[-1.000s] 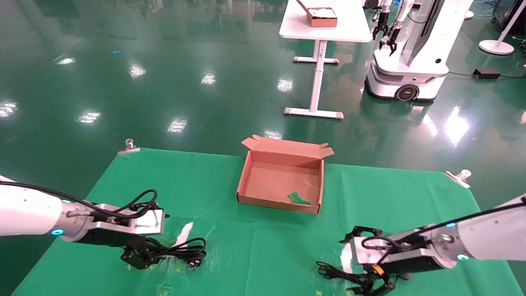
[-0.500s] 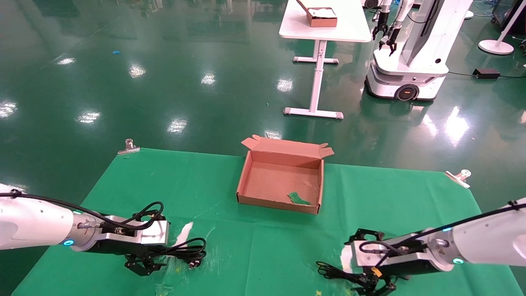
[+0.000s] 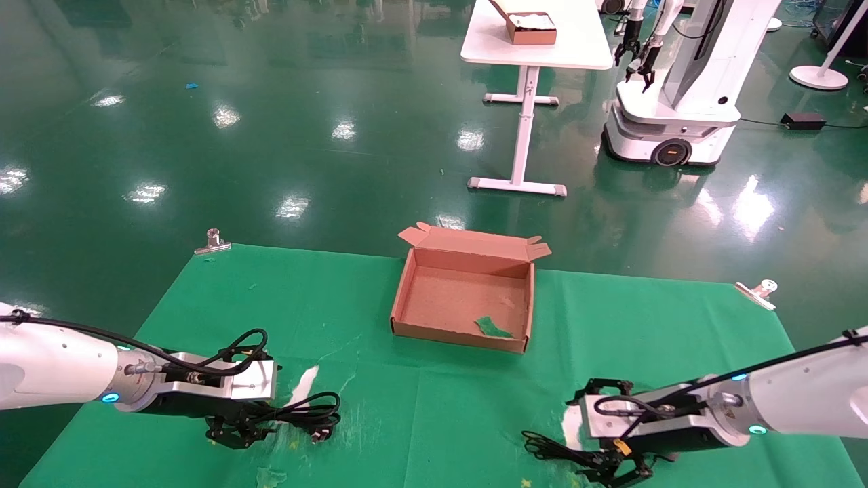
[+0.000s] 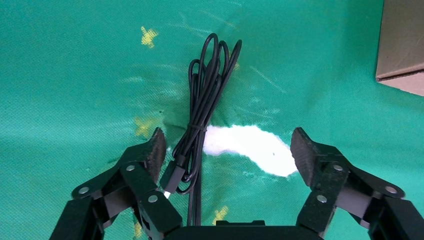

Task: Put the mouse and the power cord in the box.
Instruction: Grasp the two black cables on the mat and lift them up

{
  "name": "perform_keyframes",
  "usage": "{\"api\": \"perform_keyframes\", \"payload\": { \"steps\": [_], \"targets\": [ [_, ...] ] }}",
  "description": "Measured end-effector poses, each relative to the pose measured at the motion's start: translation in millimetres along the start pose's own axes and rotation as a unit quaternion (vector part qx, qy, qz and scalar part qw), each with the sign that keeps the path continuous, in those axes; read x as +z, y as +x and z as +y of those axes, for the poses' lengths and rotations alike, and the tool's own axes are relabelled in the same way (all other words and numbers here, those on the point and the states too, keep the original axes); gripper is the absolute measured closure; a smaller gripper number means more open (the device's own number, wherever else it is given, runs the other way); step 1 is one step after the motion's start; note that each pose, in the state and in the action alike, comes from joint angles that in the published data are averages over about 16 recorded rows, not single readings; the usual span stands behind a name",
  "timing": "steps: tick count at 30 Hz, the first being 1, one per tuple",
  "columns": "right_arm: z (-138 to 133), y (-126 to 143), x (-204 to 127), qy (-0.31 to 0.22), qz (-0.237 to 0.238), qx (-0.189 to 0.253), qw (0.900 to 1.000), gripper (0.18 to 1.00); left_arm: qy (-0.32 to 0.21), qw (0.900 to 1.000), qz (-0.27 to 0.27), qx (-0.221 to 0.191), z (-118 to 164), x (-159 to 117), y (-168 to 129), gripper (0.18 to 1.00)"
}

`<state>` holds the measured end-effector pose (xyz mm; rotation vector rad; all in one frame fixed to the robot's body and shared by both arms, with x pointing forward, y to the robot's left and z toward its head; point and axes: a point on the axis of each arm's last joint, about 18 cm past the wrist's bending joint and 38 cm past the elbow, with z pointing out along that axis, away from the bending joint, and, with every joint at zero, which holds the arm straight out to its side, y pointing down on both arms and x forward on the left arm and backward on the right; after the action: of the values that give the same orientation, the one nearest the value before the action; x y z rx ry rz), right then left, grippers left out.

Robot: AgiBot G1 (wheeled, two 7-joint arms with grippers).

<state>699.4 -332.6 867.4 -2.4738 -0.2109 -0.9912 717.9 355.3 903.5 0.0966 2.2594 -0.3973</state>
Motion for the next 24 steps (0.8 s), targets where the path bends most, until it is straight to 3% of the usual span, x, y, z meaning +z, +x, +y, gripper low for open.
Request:
{"api": "perform_keyframes", "payload": {
  "steps": [10,24],
  "targets": [
    [-0.6,-0.1,0.0,0.002,0.0,0.0,1.0,0.371,0.002,1.0,0.001,0.001,-1.0,0.3,0.4,0.379],
    [-1.0,-0.1,0.0,0.003,0.0,-0.001,1.0,0.695,0.003,1.0,0.001,0.002,-1.5,0.5,0.6,0.7]
  ]
}}
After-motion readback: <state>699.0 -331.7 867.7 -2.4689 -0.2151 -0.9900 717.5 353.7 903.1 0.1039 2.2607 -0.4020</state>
